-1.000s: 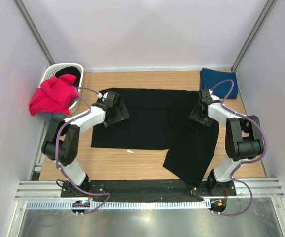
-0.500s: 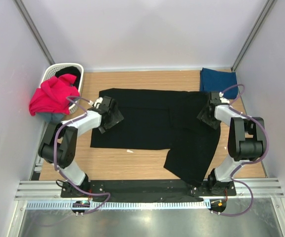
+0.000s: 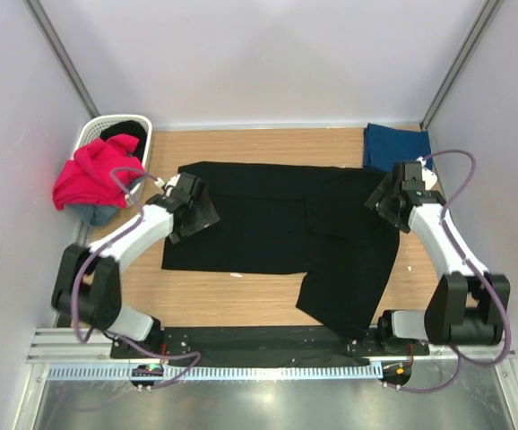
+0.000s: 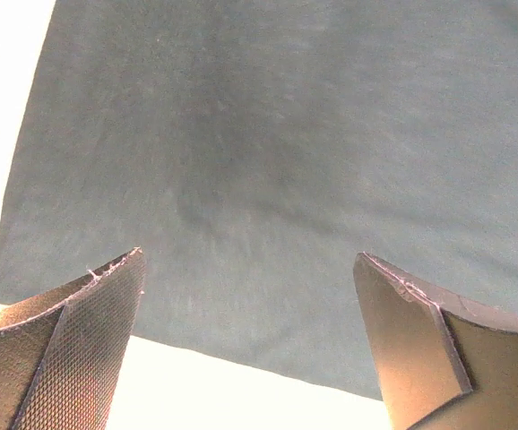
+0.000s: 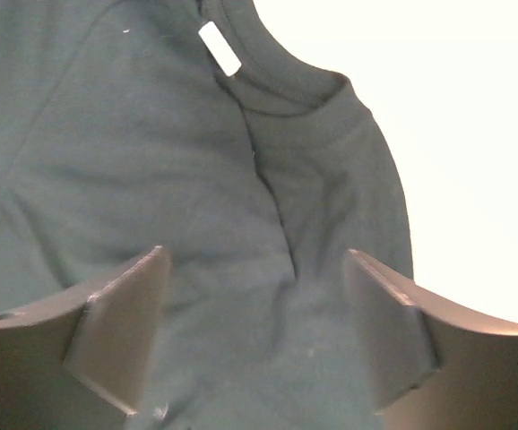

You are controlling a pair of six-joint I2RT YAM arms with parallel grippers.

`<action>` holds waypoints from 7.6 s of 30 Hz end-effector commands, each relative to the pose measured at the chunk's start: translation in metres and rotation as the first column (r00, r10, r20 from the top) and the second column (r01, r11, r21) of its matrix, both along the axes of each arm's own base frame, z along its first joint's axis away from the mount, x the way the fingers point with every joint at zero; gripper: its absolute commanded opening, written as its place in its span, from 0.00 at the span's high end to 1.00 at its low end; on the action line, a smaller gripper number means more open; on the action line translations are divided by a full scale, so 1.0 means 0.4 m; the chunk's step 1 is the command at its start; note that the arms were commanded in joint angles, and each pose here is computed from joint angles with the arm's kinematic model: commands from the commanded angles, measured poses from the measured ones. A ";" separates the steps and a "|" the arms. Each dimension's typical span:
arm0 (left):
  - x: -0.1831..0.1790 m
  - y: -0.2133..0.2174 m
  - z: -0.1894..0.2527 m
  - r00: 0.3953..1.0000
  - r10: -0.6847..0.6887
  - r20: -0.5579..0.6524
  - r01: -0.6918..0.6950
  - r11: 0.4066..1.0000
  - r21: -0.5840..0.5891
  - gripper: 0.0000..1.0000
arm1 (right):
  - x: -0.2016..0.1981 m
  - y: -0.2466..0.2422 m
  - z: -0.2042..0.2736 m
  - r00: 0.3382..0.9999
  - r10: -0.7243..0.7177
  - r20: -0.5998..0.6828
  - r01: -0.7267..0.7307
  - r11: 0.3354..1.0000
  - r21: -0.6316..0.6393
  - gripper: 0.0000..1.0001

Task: Fold and stack the t-shirts
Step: Fold the tshirt

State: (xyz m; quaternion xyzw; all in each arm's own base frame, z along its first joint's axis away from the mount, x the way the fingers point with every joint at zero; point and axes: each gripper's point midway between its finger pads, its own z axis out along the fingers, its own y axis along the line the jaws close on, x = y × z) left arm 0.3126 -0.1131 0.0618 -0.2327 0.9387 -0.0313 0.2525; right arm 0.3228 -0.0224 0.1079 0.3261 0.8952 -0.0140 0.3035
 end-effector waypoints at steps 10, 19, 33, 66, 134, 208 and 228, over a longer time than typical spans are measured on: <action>-0.228 0.189 0.085 0.961 0.276 -0.026 -0.276 0.961 -0.020 0.07 | -0.235 0.051 0.005 0.992 -0.102 -0.069 0.111 0.983 0.148 0.00; -0.178 0.225 -0.004 0.916 0.399 -0.035 -0.398 0.897 -0.194 0.28 | -0.287 0.093 -0.050 0.986 -0.029 -0.163 0.064 0.974 0.217 0.00; -0.108 0.243 0.120 0.942 0.309 0.130 -0.287 0.944 -0.165 0.30 | -0.081 -0.011 0.158 0.997 -0.048 0.060 0.049 0.999 -0.005 0.00; 0.554 0.095 -0.078 0.982 0.053 0.182 -0.049 0.998 -0.030 0.33 | 0.476 0.188 -0.237 0.979 0.202 -0.023 -0.201 0.978 0.051 0.17; -0.015 0.199 0.306 0.958 0.180 0.224 -0.168 0.983 -0.073 0.10 | 0.001 0.196 0.153 0.981 0.165 0.102 -0.173 0.983 0.068 0.00; -0.183 0.452 -0.105 0.751 0.650 0.114 -0.652 0.758 -0.024 1.00 | -0.509 0.275 -0.173 0.843 0.295 -0.450 -0.164 0.937 0.307 0.04; -0.183 0.436 -0.127 0.768 0.638 0.055 -0.638 0.770 -0.021 1.00 | -0.607 0.322 -0.203 0.844 0.303 -0.442 -0.132 0.917 0.376 0.30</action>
